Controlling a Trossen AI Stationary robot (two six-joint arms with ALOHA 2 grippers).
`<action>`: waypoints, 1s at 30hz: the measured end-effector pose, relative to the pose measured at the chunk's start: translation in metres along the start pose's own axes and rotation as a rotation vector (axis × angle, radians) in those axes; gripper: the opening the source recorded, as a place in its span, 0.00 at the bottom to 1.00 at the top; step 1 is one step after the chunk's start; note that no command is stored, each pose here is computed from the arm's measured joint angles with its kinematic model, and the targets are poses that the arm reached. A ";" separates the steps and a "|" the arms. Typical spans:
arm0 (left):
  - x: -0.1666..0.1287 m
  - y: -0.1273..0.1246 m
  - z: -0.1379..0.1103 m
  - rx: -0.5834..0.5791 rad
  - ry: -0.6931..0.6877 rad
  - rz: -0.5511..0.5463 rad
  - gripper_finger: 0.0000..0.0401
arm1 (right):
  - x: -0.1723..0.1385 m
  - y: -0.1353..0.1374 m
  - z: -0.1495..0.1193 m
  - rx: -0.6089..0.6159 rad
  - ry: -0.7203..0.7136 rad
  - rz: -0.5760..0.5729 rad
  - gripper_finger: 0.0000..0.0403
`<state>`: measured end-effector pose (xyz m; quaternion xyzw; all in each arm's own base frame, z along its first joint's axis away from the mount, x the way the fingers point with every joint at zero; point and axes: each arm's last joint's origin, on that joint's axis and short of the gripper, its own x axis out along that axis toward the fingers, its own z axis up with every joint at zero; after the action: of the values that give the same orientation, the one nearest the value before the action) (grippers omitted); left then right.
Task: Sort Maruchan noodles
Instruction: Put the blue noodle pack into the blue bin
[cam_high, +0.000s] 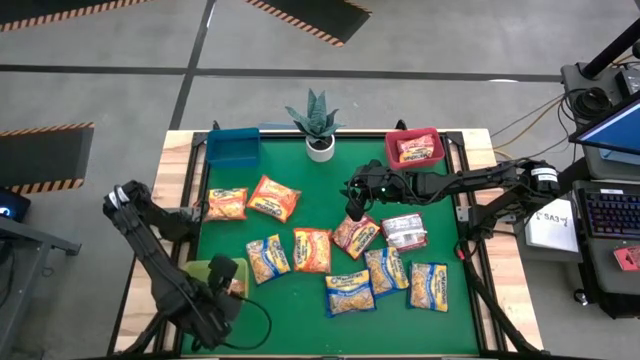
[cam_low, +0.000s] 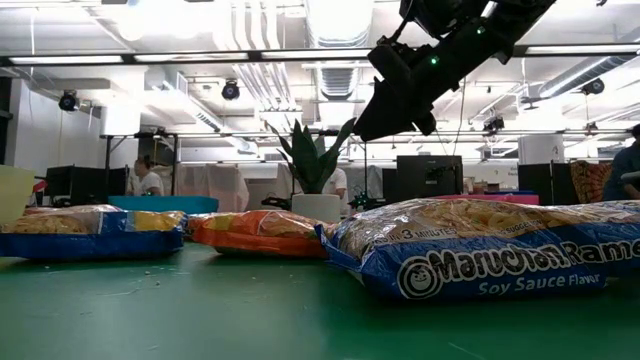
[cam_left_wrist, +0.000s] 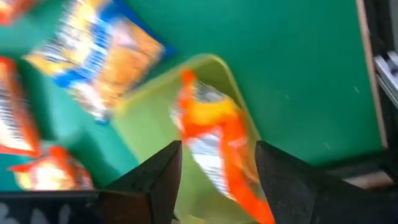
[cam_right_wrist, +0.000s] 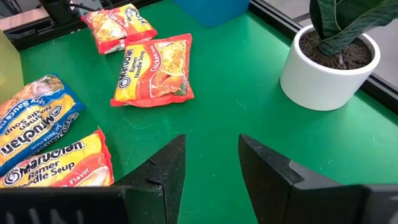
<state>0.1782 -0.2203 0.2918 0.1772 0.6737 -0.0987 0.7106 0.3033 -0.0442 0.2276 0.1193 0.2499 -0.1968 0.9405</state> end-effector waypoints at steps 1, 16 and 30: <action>-0.004 0.002 0.001 -0.005 -0.023 0.022 0.46 | 0.000 0.000 0.000 0.000 0.000 0.000 0.35; -0.034 0.078 0.012 -0.010 -0.495 0.355 0.22 | 0.000 0.000 0.001 -0.003 -0.006 0.002 0.30; 0.069 0.122 -0.031 -0.188 -0.605 0.332 0.09 | 0.001 0.003 -0.002 0.013 0.011 0.011 0.29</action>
<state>0.2011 -0.0901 0.2364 0.1809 0.4011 0.0325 0.8974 0.3047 -0.0413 0.2253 0.1277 0.2529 -0.1924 0.9395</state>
